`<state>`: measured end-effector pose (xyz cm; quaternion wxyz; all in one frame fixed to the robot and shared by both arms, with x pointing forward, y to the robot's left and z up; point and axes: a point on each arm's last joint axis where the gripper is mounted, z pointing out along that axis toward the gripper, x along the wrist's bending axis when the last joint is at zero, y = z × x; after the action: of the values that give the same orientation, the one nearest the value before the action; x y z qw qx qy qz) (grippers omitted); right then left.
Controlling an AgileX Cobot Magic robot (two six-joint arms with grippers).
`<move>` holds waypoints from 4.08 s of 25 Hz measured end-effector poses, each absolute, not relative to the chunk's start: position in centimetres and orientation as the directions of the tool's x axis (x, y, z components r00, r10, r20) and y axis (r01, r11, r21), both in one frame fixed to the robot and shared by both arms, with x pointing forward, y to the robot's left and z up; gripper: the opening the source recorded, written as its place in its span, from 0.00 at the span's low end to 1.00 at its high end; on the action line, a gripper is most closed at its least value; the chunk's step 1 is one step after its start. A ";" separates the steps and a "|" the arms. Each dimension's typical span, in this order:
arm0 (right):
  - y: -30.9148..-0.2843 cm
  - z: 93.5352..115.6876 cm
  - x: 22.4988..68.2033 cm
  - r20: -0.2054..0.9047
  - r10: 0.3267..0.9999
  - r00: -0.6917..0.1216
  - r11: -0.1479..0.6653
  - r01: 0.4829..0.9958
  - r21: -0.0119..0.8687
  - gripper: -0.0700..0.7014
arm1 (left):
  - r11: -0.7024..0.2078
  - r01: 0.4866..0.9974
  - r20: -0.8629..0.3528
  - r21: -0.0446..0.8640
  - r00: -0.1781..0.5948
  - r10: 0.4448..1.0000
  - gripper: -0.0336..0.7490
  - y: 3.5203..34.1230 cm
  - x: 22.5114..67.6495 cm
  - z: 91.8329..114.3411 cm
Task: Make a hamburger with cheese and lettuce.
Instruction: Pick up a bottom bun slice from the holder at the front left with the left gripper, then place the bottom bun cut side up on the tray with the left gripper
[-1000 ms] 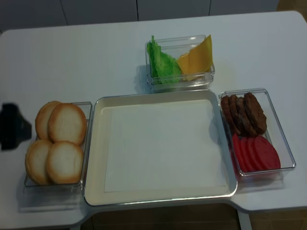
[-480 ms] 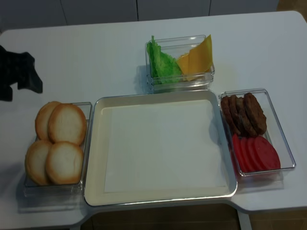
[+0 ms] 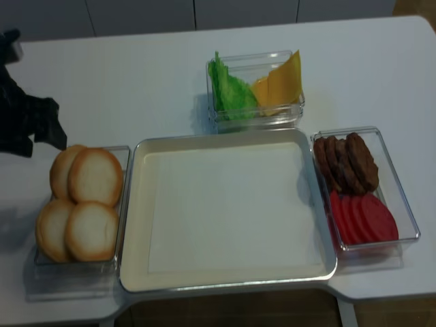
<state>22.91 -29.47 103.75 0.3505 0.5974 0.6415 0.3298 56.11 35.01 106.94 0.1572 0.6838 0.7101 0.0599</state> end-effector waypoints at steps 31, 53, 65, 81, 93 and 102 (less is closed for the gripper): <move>-29.5 103.8 22.9 -0.056 0.998 -0.041 0.069 0.535 0.842 0.45 | -0.264 0.930 -0.083 0.254 0.293 0.952 0.60 35.3 57.8 103.5; -29.5 103.8 22.9 -0.056 0.998 -0.041 0.069 0.535 0.842 0.45 | -0.252 0.933 -0.106 0.258 0.287 0.952 0.19 35.2 57.8 103.5; -29.5 103.8 22.9 -0.056 0.998 -0.041 0.069 0.535 0.842 0.45 | -0.252 0.936 -0.120 0.247 0.287 0.950 0.15 35.1 57.7 103.5; -29.5 103.8 22.9 -0.056 0.998 -0.041 0.069 0.535 0.842 0.45 | -0.263 0.896 -0.071 0.358 0.307 0.949 0.15 34.8 57.0 108.4; -29.5 103.8 22.9 -0.056 0.998 -0.041 0.069 0.535 0.842 0.45 | -0.292 0.822 0.033 0.489 0.317 0.948 0.14 34.4 54.3 114.6; -29.5 103.8 22.9 -0.056 0.998 -0.041 0.069 0.535 0.842 0.45 | -0.213 0.758 -0.140 0.617 0.371 0.918 0.14 31.7 51.9 117.8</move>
<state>22.91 -29.47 103.75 0.3505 0.5974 0.6415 0.3298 51.92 31.73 117.83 0.3098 0.7680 0.5455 0.1291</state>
